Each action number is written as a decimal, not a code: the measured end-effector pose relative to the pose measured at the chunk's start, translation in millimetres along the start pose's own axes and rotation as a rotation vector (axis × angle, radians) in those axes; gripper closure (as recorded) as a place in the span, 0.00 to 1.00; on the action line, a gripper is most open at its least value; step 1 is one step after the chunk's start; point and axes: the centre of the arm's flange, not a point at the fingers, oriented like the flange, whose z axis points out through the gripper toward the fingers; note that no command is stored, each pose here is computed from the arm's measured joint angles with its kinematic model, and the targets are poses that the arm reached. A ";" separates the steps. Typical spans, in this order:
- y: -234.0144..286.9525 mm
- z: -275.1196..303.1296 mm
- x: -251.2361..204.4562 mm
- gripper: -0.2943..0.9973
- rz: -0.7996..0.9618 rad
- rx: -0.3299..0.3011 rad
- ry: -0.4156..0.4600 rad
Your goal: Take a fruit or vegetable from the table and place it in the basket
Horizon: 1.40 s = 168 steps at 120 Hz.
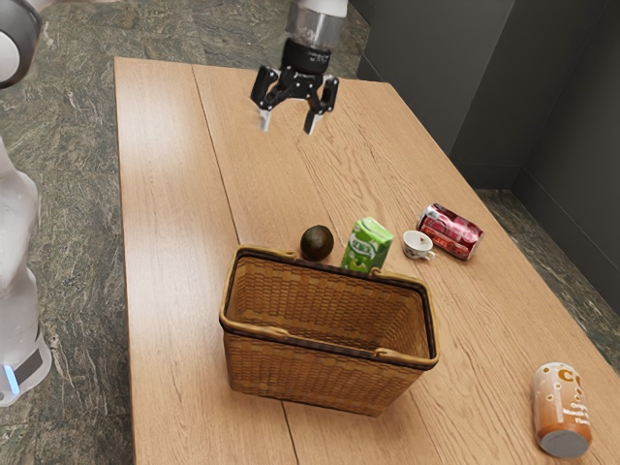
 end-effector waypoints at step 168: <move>69.7 142.2 -4.6 0.23 0.462 -0.165 -0.039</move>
